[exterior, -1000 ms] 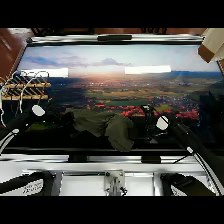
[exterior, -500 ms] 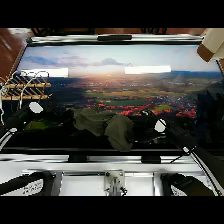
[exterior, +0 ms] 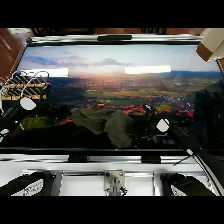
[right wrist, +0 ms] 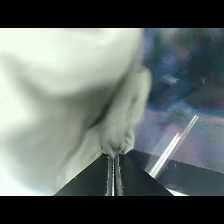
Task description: Fold the shirts.
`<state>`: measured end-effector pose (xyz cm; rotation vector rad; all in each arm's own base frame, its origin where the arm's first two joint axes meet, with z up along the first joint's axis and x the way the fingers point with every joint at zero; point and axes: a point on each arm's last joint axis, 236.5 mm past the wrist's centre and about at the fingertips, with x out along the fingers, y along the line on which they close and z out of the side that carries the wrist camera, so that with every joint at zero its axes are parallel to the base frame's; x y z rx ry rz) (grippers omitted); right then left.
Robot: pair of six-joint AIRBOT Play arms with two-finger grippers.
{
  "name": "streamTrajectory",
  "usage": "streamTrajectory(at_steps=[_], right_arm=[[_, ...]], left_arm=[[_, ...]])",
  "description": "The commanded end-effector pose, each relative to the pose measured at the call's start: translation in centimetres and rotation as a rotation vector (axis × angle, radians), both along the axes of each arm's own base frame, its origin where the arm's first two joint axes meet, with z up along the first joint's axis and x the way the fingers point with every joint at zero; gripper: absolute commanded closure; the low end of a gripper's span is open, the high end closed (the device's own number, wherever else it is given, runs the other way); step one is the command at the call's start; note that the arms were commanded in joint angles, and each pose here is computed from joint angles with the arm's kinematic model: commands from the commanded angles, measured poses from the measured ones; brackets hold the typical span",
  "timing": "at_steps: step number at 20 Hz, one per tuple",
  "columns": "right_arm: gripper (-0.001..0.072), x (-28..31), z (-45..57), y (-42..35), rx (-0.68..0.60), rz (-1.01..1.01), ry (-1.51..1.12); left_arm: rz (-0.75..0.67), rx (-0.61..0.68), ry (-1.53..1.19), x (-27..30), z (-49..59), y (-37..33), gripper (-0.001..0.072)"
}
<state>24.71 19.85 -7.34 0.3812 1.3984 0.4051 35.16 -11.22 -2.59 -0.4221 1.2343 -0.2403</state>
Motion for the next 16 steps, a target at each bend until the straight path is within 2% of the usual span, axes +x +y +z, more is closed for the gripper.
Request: streamTrajectory(at_steps=[1,3,5,9,13,16], right_arm=[[0.0653,1.8,6.4,-3.8,-0.137,0.114,-0.227],[0.0653,4.5,14.3,-6.1,-0.184,0.079,-0.466],[0.0653,5.8,24.1,-7.4,-0.143,-0.015,-0.718],[0.0653,3.3,39.9,-9.0,-0.04,-0.131,-1.105],[0.0653,-0.6,46.8,-9.9,0.017,-0.169,-1.269],[0.0653,-2.2,44.7,-11.1,-0.07,-0.146,-1.198]], left_arm=[[-0.079,0.143,-0.154,1.7,6.3,2.7,0.0673],[-0.073,0.177,-0.315,2.5,13.8,3.5,0.0673],[-0.009,0.148,-0.542,2.0,23.7,3.5,0.0673],[0.037,0.126,-0.952,-5.0,39.9,3.8,0.0673],[0.175,0.162,-1.154,-12.5,46.9,6.8,0.0674],[0.296,0.284,-1.048,-14.5,44.5,10.8,0.0674]])
